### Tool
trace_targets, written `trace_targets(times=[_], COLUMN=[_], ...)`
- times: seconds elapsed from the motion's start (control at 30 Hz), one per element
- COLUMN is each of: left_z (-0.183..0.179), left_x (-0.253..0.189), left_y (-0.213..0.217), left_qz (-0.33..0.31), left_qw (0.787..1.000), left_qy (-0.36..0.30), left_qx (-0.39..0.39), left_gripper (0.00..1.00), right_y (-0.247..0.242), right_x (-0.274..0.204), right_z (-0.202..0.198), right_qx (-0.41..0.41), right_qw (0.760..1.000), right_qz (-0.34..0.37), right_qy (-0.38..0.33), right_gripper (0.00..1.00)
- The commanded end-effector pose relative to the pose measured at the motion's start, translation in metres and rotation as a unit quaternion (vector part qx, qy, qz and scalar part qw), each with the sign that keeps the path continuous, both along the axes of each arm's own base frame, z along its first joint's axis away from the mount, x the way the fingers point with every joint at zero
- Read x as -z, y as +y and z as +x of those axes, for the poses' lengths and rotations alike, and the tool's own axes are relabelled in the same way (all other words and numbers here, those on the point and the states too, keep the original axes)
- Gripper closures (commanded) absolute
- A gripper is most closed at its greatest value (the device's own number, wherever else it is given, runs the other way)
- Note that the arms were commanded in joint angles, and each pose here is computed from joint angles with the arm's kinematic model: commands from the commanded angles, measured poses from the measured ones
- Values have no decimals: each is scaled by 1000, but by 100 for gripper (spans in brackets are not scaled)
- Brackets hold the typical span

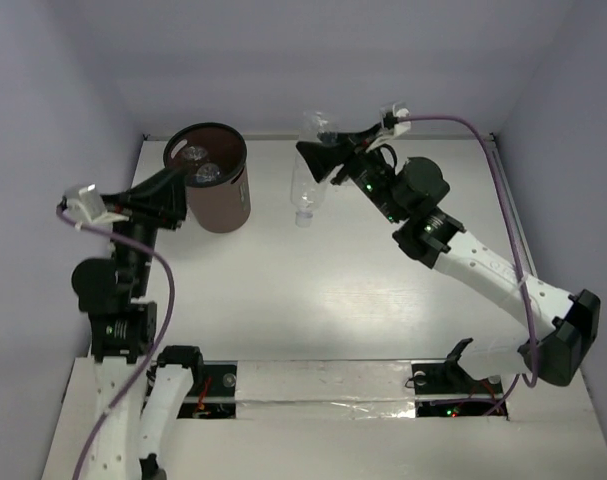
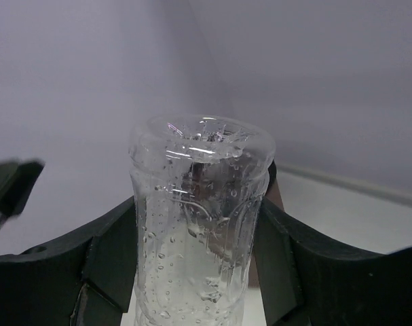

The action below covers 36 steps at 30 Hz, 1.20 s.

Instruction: Put the plastic bottles in the bin

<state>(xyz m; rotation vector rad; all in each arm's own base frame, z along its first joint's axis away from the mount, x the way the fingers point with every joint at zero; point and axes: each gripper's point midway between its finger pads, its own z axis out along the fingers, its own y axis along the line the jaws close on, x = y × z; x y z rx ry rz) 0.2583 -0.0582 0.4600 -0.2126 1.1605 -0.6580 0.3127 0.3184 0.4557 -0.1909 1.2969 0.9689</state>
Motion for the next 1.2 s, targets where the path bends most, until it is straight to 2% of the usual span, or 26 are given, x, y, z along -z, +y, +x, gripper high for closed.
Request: trace_targets(times=[0.0,0.1,0.23,0.33,0.57,0.77,0.97,1.17], left_z=[-25,-35,-36,-39,-46,-51,-55,-55], left_x=[37,74,116,121,120,116,112,111], left_y=[-1,12,12,5,9,10,11,10], left_qz=[46,69,80,81,77,70,68,68], left_qw=[998,993,988,988,987,989,990,991], left_qy=[42,87,127,128,130,124,114,110], left_qx=[-1,-41,-47,-32,-47,-48,-49,-45], left_gripper=[63,61,59,54,53,52,52,52], right_y=[2,23,54,81,125,150,194,204], right_x=[-57,-71,-82,-81,-65,-34,26,47], right_z=[13,34,73,104,156,170,169,164], right_qx=[37,48,71,94,122,124,89,71], right_qw=[996,994,990,988,983,980,980,980], right_qz=[33,32,32,35,28,-4,-62,-78], right_qy=[-77,-98,-115,-121,-134,-159,-165,-167], right_gripper=[51,51,51,52,53,53,49,35])
